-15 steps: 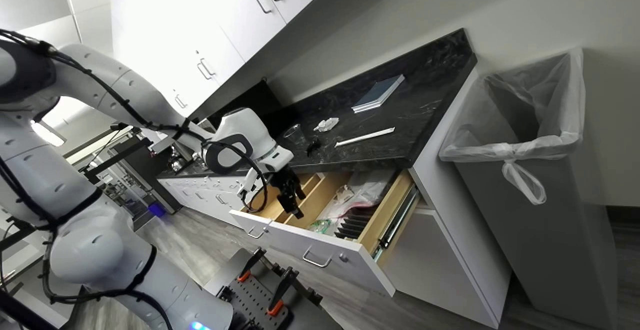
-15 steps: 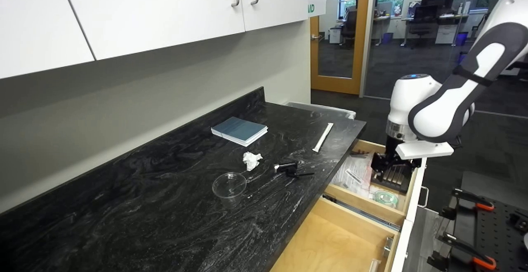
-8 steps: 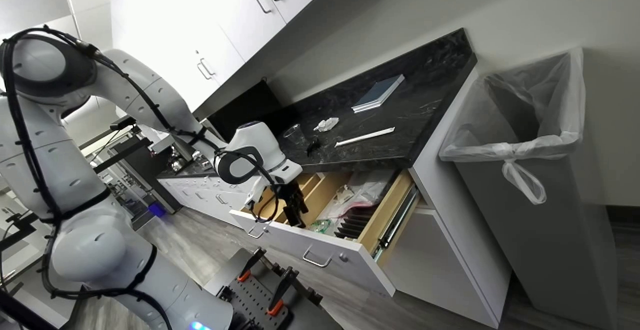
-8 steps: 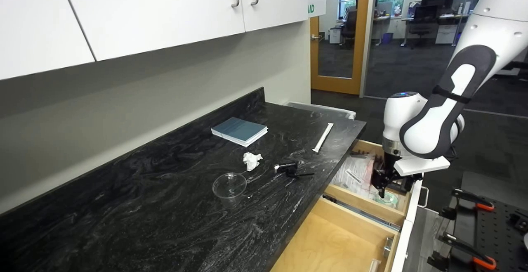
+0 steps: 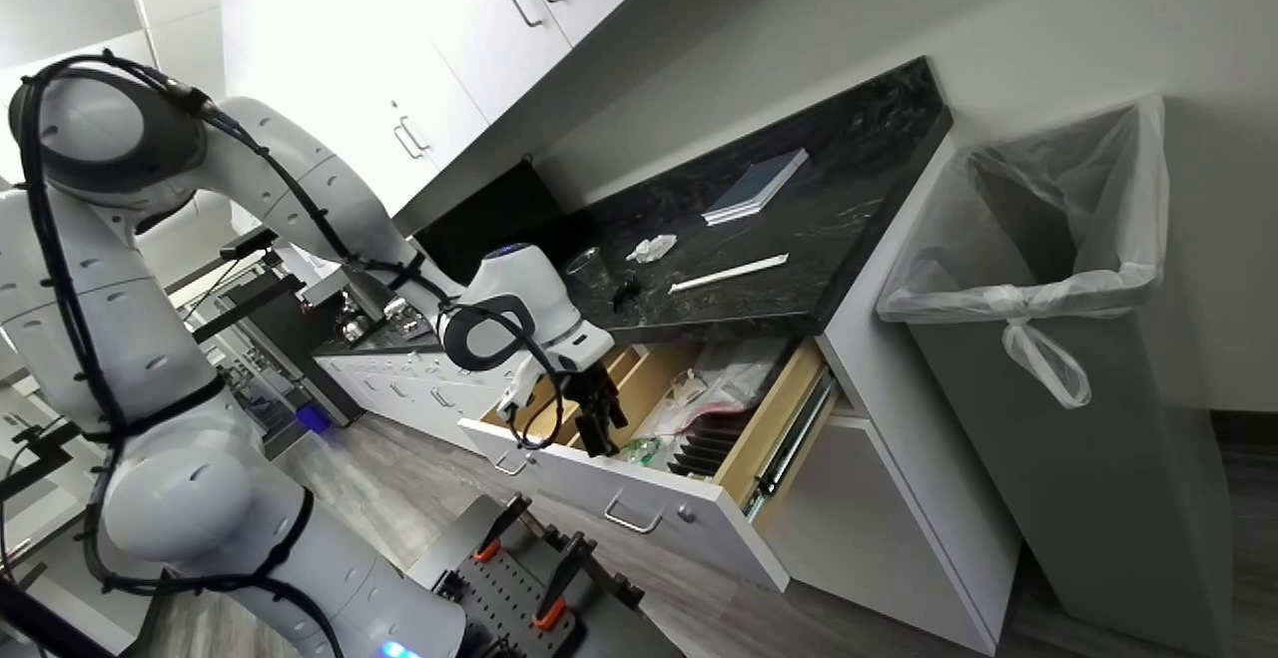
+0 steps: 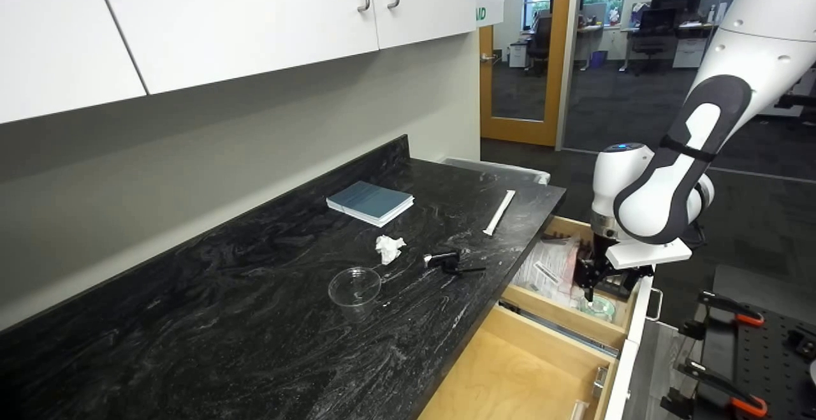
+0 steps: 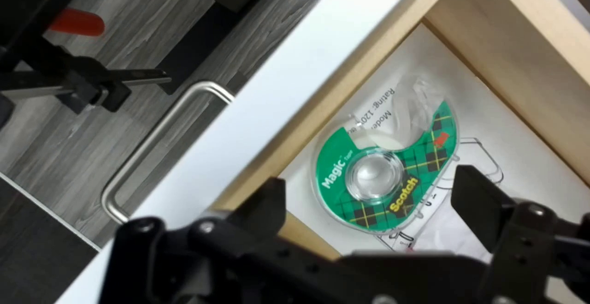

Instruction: Open the first and second top drawers from the right of the cabinet. Pick up the tape from the first drawer and put it in the second drawer.

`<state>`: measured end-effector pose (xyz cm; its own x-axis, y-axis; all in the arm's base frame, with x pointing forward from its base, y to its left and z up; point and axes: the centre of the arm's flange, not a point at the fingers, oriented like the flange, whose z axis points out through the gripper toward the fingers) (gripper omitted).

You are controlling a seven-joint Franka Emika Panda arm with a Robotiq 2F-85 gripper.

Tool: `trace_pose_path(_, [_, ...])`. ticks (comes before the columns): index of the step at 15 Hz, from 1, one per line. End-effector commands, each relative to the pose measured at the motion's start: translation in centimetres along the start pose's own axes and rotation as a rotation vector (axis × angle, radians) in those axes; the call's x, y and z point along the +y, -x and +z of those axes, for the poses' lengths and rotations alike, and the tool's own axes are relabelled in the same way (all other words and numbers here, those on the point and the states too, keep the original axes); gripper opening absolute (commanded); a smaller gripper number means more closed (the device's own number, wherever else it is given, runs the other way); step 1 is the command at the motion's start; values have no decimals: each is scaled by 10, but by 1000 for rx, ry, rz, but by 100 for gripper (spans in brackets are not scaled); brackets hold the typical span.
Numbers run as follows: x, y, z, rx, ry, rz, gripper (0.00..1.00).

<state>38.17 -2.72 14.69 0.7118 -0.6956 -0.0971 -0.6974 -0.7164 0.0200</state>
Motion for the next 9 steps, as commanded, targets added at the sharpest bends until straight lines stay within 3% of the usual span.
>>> trace_pose_path(1, [-4, -5, 13, 45, -29, 3, 100])
trace_pose_path(9, [-25, 5, 36, 51, -3, -24, 100])
